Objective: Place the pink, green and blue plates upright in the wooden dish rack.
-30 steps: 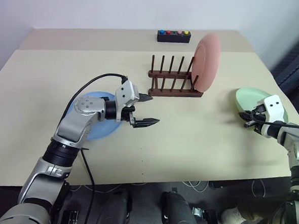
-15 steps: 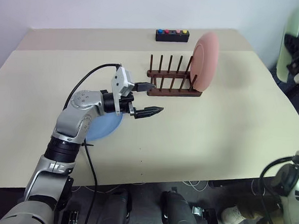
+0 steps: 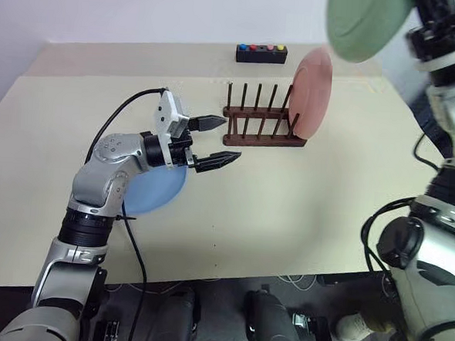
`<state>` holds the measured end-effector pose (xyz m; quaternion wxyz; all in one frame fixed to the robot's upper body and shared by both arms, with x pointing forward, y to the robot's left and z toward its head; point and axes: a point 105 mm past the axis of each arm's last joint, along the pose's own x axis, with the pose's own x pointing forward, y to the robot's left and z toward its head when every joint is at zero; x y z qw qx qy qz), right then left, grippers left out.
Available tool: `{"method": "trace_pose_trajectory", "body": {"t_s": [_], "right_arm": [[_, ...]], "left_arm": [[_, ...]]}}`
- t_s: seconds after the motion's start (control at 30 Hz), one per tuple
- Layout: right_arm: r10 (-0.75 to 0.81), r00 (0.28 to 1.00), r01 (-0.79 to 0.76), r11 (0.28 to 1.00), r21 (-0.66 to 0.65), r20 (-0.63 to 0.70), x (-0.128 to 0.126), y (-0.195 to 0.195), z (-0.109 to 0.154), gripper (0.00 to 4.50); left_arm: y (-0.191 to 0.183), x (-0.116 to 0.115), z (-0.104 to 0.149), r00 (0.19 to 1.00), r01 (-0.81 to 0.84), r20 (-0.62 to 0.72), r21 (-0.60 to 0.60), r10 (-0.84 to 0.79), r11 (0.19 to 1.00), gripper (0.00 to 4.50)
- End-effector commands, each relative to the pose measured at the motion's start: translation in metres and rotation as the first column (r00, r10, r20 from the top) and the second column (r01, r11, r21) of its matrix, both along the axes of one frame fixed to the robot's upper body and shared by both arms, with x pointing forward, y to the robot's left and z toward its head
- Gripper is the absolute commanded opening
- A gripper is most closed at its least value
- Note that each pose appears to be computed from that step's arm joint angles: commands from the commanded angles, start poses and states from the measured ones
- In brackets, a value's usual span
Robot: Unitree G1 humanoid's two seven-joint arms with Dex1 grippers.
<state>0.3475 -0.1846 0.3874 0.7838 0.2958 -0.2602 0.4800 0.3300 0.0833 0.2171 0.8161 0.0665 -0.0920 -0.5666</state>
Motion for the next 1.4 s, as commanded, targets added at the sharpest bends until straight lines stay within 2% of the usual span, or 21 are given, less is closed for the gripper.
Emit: {"method": "trace_pose_trajectory", "body": {"t_s": [0.03,0.13,0.37,0.6,1.4], "right_arm": [[0.059,0.996,-0.060,0.998,0.027,0.064,-0.006,0.007,0.017,0.03],[0.095,0.995,-0.096,0.995,0.038,0.028,0.004,0.015,0.011,0.03],[0.058,0.992,-0.052,0.997,0.053,-0.113,0.042,0.025,-0.026,0.03],[0.051,0.983,-0.041,0.997,0.059,-0.179,0.057,0.035,-0.050,0.03],[-0.025,0.958,0.033,0.999,0.025,-0.285,0.068,0.037,-0.093,0.03]], "left_arm": [[0.004,-0.006,0.011,0.999,-0.004,0.039,-0.019,0.005,1.000,4.50],[0.006,-0.008,0.010,0.999,-0.012,0.036,-0.020,0.013,1.000,4.50],[0.008,-0.013,0.010,0.999,-0.015,0.040,-0.014,0.015,1.000,4.50],[0.012,-0.011,0.005,0.999,-0.025,0.034,-0.005,0.025,1.000,4.50],[0.011,-0.015,0.009,0.999,-0.013,0.045,-0.014,0.014,1.000,4.50]]}}
